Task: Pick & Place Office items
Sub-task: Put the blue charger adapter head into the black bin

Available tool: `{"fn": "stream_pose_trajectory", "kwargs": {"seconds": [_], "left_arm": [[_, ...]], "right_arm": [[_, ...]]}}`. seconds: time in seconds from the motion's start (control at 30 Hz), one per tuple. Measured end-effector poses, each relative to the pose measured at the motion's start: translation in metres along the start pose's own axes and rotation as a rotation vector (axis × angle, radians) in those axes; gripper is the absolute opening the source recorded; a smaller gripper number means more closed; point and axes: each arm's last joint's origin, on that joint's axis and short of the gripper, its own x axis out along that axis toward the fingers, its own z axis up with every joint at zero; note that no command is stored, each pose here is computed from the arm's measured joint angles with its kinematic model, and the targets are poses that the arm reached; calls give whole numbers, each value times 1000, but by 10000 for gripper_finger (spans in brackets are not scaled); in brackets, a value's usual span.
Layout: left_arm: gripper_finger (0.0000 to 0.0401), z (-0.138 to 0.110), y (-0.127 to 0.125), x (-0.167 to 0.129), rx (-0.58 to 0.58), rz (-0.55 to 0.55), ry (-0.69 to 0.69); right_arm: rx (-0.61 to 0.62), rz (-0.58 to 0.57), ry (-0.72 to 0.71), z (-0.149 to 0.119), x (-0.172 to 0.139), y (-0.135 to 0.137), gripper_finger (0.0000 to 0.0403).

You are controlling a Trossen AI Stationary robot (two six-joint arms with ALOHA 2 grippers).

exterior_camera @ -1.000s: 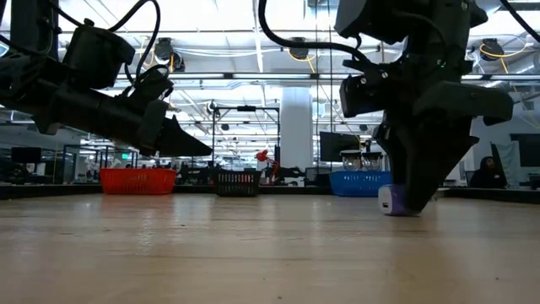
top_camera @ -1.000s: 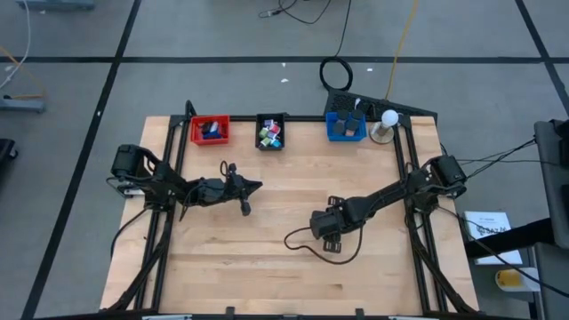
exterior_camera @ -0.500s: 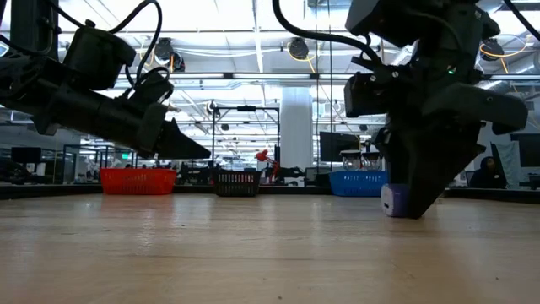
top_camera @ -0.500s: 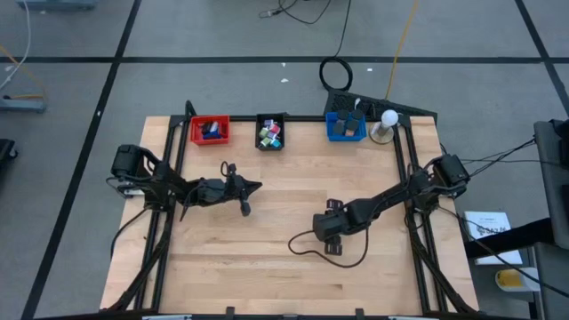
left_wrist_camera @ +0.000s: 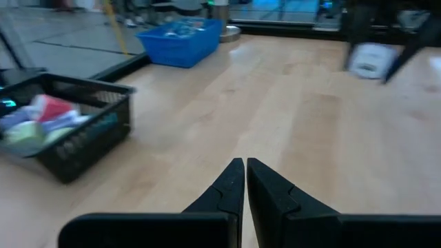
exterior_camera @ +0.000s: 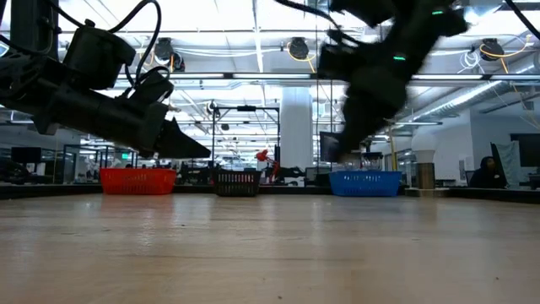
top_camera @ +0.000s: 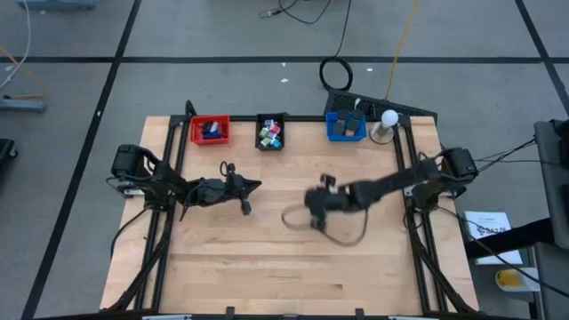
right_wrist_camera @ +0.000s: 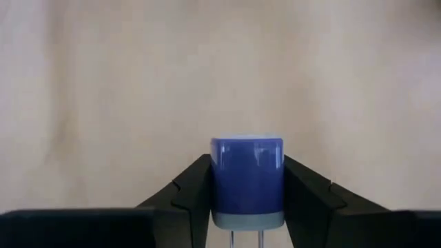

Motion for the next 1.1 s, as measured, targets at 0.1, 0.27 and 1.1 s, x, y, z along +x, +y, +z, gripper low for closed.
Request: {"fn": "stream_pose_trajectory", "kwargs": {"seconds": [0.1,0.27,1.1], "left_arm": [[26,0,2,0,0,47,-4],[26,0,2,0,1,53,-4],[26,0,2,0,4,53,-4]], "right_arm": [[56,-43,-100,19,19,-39,127],[107,-96,-238,62,43,-95,127],[281,-201,-312,115,118,-189,160]]}}
